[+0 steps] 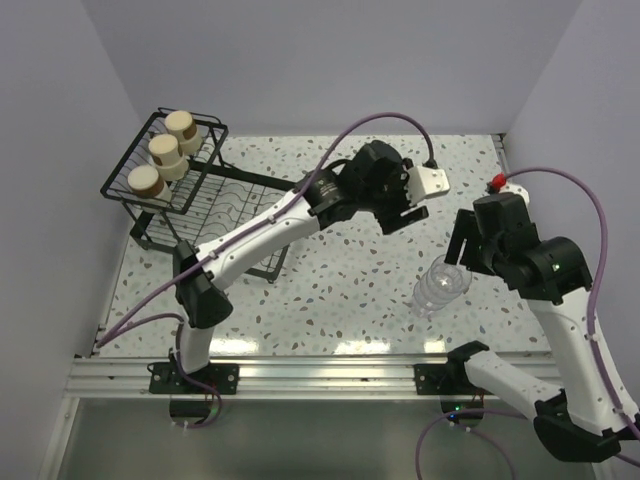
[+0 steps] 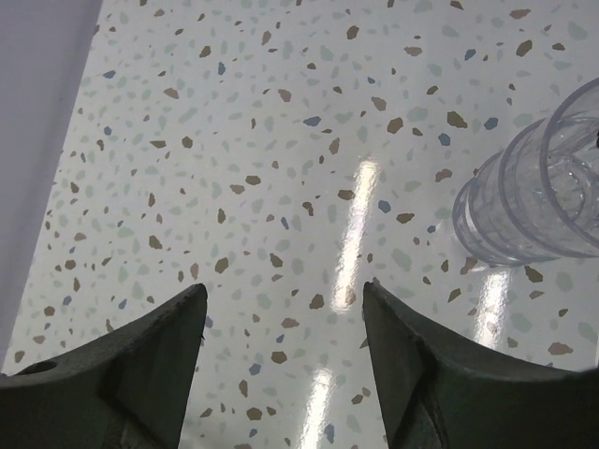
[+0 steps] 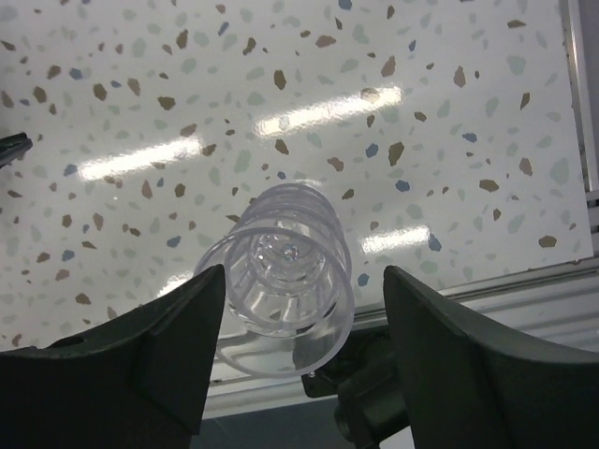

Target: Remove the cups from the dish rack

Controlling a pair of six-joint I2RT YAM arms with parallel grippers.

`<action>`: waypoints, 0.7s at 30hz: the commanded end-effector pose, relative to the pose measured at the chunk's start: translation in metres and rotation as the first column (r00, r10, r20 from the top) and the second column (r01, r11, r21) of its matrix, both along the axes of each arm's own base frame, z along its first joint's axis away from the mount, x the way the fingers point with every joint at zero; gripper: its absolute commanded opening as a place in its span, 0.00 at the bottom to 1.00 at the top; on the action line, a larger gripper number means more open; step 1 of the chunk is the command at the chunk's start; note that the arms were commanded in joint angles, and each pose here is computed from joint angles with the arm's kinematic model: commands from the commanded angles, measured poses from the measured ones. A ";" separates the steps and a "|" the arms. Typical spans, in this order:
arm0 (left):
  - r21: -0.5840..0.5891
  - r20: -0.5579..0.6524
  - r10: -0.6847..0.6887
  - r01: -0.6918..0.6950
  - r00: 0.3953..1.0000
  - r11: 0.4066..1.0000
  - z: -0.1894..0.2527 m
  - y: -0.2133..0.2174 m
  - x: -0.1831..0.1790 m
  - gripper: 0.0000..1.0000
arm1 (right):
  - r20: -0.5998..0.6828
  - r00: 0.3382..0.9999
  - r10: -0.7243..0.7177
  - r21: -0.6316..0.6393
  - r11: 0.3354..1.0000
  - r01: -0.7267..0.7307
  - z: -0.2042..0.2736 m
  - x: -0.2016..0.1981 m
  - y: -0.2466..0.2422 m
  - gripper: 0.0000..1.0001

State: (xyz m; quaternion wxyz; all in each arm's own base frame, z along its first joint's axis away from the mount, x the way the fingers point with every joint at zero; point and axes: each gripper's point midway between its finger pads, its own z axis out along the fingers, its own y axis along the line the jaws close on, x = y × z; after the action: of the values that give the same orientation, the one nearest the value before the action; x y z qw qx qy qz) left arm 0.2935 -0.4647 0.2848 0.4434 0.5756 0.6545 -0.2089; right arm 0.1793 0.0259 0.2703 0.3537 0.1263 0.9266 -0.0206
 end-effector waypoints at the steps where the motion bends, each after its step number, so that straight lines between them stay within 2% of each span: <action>1: -0.039 0.143 0.059 -0.054 0.988 0.998 0.067 0.043 0.010 0.72 | -0.105 0.994 0.033 -0.057 0.998 -0.039 0.014 -0.037 -0.016 0.73; 6: 0.028 0.200 0.177 -0.187 0.964 0.982 0.090 0.120 0.032 0.78 | 0.025 0.996 0.083 -0.024 0.996 -0.083 0.064 -0.018 -0.006 0.78; 8: 0.047 0.198 0.267 -0.281 0.943 0.959 0.092 0.164 0.057 0.79 | 0.057 0.993 0.107 -0.008 0.994 -0.106 0.076 -0.012 -0.001 0.80; 9: 0.063 0.193 0.330 -0.347 0.924 0.936 0.092 0.197 0.070 0.81 | 0.058 0.991 0.124 -0.007 0.992 -0.124 0.077 -0.009 0.002 0.80; 14: 0.109 0.169 0.505 -0.525 0.846 0.844 0.093 0.296 0.093 0.89 | 0.118 0.975 0.191 0.047 0.979 -0.197 0.079 0.012 0.025 0.84; 15: 0.114 0.160 0.529 -0.548 0.834 0.829 0.095 0.314 0.091 0.92 | 0.125 0.971 0.204 0.052 0.976 -0.212 0.079 0.014 0.027 0.88; 16: 0.117 0.156 0.591 -0.609 0.792 0.785 0.096 0.348 0.099 0.93 | 0.136 0.968 0.210 0.053 0.974 -0.219 0.079 0.020 0.031 0.89; 17: 0.114 0.145 0.610 -0.626 0.779 0.772 0.096 0.363 0.100 0.95 | 0.127 0.968 0.218 0.051 0.973 -0.226 0.076 0.023 0.032 0.89; 18: 0.127 0.143 0.663 -0.678 0.735 0.724 0.096 0.397 0.100 0.96 | 0.125 0.964 0.237 0.051 0.968 -0.245 0.075 0.024 0.035 0.89; 21: 0.170 0.133 0.708 -0.720 0.694 0.673 0.089 0.439 0.089 1.00 | 0.124 0.955 0.269 0.057 0.959 -0.277 0.069 0.032 0.043 0.89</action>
State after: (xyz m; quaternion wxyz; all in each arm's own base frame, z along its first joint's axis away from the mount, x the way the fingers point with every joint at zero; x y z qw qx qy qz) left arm 0.4148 -0.0620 0.3663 0.4610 0.3277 0.8228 0.0559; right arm 0.2086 0.0592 0.3486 0.4168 0.0479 0.9058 0.0584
